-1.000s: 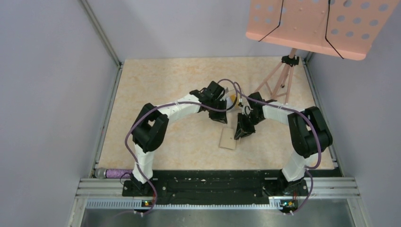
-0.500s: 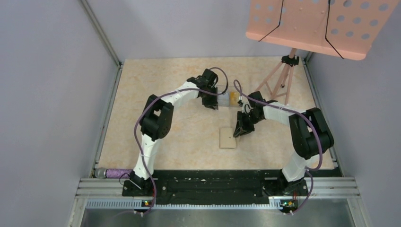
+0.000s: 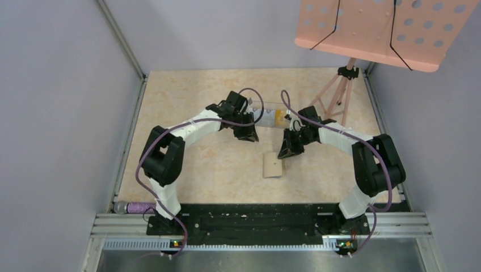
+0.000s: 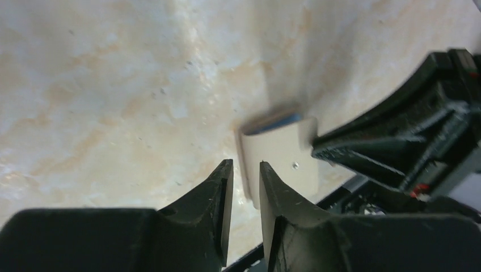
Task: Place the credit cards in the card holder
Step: Close the card holder at the center of the board.
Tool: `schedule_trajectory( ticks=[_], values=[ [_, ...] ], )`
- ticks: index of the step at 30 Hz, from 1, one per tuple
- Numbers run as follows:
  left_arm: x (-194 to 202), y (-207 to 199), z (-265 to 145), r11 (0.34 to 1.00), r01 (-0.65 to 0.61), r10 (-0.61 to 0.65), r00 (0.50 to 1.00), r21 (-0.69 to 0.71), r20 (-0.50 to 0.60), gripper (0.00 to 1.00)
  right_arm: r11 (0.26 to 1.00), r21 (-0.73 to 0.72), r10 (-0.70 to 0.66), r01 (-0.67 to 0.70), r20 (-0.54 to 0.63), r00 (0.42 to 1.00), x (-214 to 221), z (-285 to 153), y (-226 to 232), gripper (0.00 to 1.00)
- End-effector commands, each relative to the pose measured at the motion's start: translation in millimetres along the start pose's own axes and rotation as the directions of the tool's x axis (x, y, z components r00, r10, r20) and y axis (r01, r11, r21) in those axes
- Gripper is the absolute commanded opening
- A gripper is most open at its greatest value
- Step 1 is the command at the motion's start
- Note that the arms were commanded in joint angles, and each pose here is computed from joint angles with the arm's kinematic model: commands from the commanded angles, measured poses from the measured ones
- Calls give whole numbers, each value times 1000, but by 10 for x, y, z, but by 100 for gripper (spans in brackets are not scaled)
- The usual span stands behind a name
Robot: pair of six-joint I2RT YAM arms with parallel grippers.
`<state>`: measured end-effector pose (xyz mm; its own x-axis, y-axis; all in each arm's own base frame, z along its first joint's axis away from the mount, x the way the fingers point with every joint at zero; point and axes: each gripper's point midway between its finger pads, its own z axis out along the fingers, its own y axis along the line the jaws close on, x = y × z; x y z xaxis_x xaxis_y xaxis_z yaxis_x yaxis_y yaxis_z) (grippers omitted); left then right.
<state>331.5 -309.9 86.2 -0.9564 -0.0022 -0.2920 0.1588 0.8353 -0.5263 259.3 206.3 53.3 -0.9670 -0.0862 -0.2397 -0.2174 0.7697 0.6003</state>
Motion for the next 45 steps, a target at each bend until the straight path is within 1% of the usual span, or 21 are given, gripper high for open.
schedule_trajectory(
  ticks=[1,7,11,15,19,23,28,30,32,33,37,38,45],
  values=[
    [153,-428,-163,983,-13,12,1000,182,6,27,998,-26,-63,65,71,995,-224,-102,132,9],
    [521,-619,61,969,-17,44,993,248,-106,19,999,-8,-41,41,72,997,-190,-123,109,9],
    [717,-710,264,959,9,45,982,283,-185,14,999,-9,-36,37,81,996,-191,-150,119,9],
    [831,-653,417,974,-15,71,968,226,-241,10,1000,-11,-10,11,91,996,-190,-183,74,9],
    [898,-583,476,980,-19,74,959,198,-272,5,999,-37,-5,9,106,994,-194,-218,80,9],
    [935,-576,524,980,-8,68,953,200,-295,2,998,-66,6,0,83,997,-137,-156,80,9],
    [947,-583,542,980,-11,71,951,197,-301,1,996,-84,38,-33,54,998,-86,-28,23,8],
    [934,-603,525,979,-14,75,952,203,-297,1,995,-89,50,-46,41,998,-63,34,-12,8],
    [893,-664,475,975,-18,81,957,220,-278,4,995,-88,57,-54,36,998,-55,87,-49,8],
    [874,-693,460,972,-21,85,959,232,-269,7,994,-89,62,-59,33,998,-57,112,-66,8],
    [774,-865,327,957,-48,114,970,287,-217,25,994,-75,84,-82,19,996,-51,203,-141,7],
    [762,-889,312,954,-49,115,971,295,-211,27,994,-62,90,-89,17,996,-44,216,-169,7],
    [785,-1124,273,929,-63,146,968,366,-205,27,993,-20,116,-116,7,993,2,255,-264,6]
  ],
)
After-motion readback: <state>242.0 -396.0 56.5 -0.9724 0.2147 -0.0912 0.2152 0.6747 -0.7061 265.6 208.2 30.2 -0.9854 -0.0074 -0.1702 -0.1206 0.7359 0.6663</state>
